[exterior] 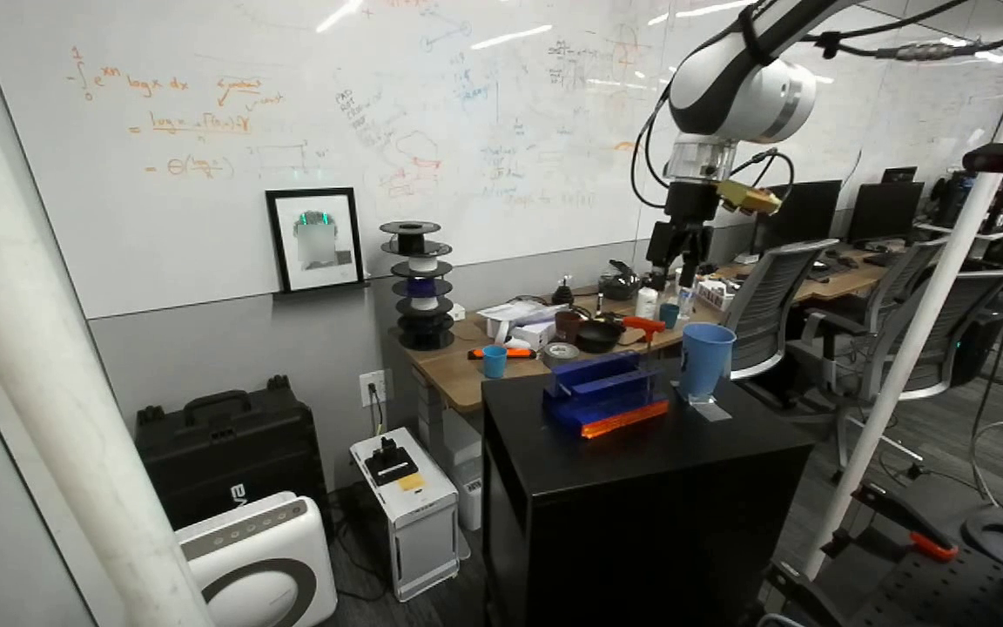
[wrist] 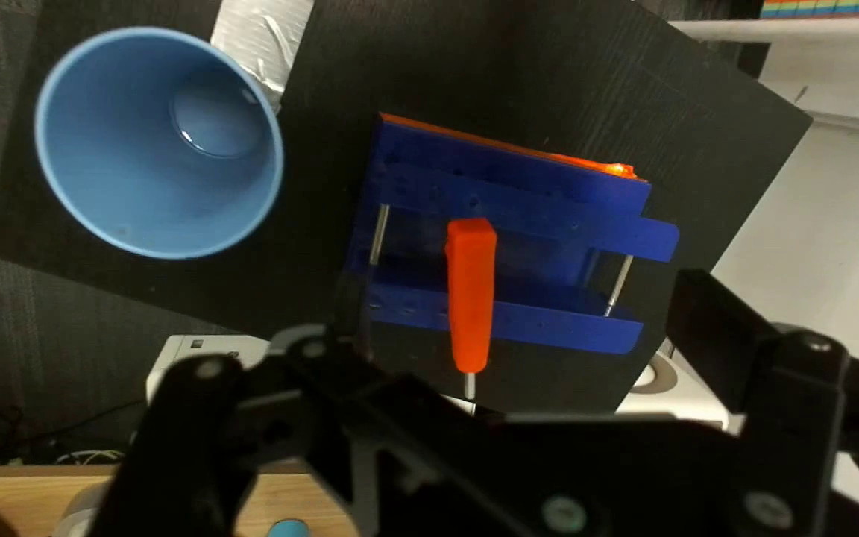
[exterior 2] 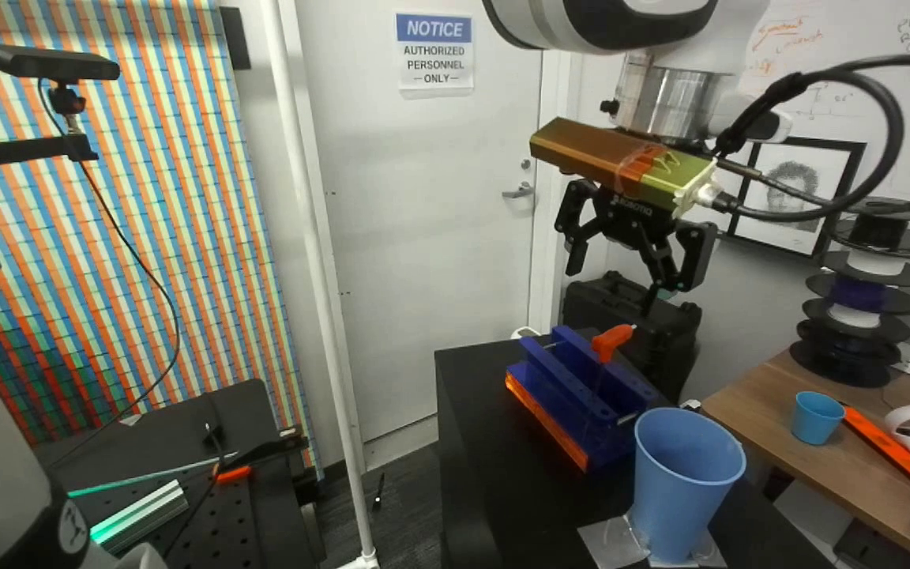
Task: Pick up the orange object tool and put it in the cup
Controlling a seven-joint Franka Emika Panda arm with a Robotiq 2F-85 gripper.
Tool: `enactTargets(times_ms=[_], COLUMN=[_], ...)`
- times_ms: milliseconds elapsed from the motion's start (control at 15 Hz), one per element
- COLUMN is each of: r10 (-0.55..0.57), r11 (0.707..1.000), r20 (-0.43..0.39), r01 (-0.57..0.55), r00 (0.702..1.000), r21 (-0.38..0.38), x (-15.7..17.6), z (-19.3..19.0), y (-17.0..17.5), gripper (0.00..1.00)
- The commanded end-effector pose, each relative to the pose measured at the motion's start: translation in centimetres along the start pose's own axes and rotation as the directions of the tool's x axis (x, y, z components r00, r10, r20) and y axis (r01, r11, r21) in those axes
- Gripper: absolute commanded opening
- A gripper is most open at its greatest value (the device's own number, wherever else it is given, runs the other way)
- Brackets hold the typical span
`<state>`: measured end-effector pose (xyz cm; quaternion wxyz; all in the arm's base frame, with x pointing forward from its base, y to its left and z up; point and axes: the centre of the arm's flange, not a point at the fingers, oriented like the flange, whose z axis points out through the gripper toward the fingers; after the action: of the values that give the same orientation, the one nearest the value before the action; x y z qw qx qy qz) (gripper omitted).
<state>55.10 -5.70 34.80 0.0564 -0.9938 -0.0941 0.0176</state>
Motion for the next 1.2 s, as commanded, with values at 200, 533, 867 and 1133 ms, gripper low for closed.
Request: enactTargets(times_ms=[200,533,867,1133], r10=[-0.011,0.049,-0.024,-0.053], r11=[1.0,0.996,0.993,0.994], r20=[0.117,0.159,0.054,0.0], r01=[0.012,-0.036,0.03,0.053], r00=[0.993,0.986,0.998,0.999], r21=[-0.013,-0.083,-0.113,-0.097], x=[5.6,3.9,4.5,5.4], z=[4.1,4.9,6.1,6.3], y=[-0.8,1.4,1.2,0.4], gripper=[1.0,0.75,0.42,0.62])
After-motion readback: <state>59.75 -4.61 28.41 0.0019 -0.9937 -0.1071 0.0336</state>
